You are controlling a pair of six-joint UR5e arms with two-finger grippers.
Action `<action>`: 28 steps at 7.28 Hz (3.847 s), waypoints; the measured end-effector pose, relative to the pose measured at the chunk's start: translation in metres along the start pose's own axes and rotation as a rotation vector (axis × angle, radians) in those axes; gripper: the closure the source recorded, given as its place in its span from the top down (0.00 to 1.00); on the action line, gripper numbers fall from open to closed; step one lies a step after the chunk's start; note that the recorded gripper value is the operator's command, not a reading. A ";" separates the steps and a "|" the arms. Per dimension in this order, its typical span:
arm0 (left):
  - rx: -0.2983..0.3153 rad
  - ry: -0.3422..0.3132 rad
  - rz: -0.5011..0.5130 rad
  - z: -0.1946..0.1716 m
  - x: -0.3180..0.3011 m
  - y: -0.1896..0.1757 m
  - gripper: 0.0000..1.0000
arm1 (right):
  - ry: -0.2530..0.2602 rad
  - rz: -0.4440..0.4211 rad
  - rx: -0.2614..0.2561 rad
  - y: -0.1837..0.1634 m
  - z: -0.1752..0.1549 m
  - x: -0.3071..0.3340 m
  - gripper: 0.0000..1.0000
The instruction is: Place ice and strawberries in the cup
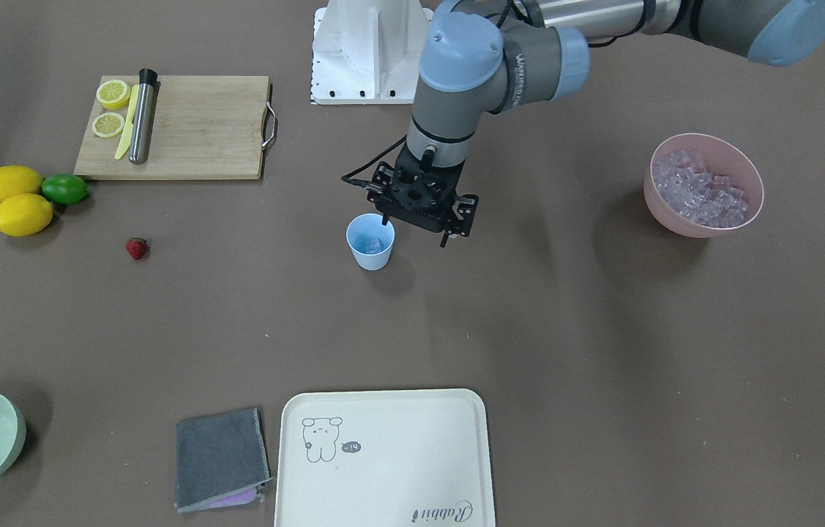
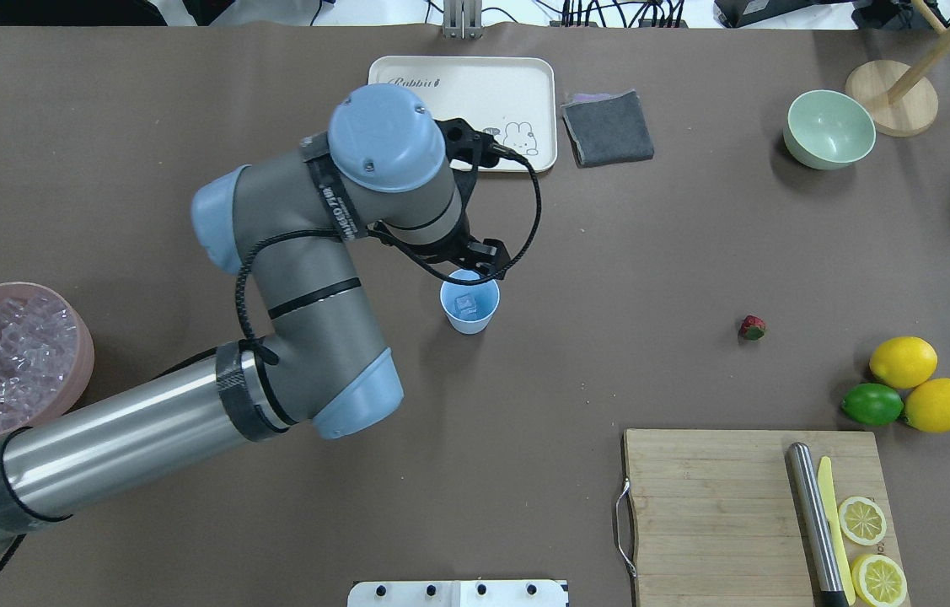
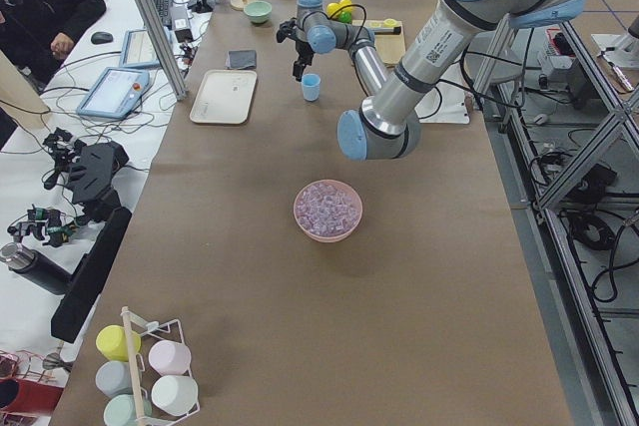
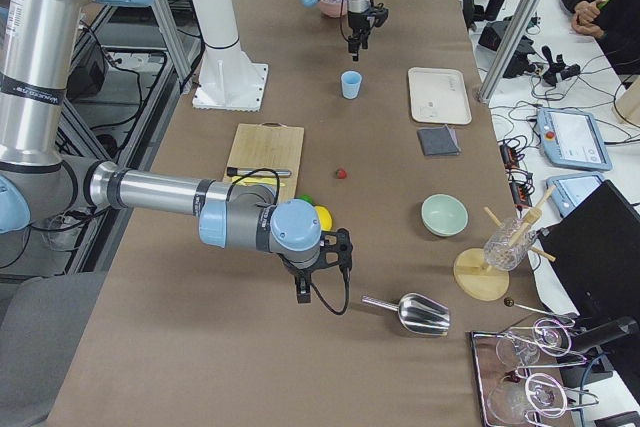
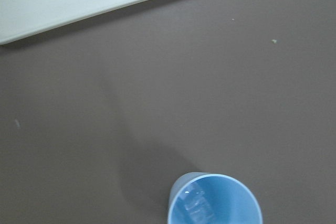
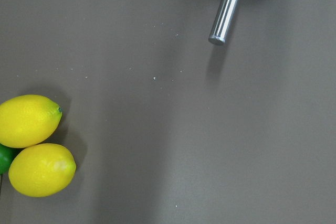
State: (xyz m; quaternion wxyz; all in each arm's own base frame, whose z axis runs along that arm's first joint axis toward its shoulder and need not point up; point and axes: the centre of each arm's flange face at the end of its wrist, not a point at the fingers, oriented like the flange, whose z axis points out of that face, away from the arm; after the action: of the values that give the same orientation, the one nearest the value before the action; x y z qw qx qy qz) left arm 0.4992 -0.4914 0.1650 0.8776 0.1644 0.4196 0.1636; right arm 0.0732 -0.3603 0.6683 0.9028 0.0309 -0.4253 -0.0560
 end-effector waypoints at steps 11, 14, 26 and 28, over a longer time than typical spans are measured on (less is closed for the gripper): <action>-0.050 -0.095 0.038 -0.052 -0.373 0.262 0.96 | 0.002 -0.007 0.005 -0.003 -0.002 -0.003 1.00; -0.073 -0.129 -0.140 -0.064 -0.414 0.303 0.96 | 0.003 -0.010 0.008 -0.004 -0.003 -0.004 1.00; -0.123 -0.055 -0.151 -0.008 -0.361 0.351 0.78 | -0.011 -0.014 0.015 -0.007 -0.005 -0.007 1.00; -0.127 -0.059 -0.128 -0.014 -0.369 0.363 0.73 | -0.013 -0.012 0.014 -0.005 -0.005 -0.007 1.00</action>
State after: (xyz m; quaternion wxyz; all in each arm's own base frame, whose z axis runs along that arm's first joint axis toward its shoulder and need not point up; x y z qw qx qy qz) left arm 0.2149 -0.3222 0.5634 0.9069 0.0861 0.3919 0.1284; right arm 0.0721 -0.3645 0.6597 0.8995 0.0394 -0.4312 -0.0588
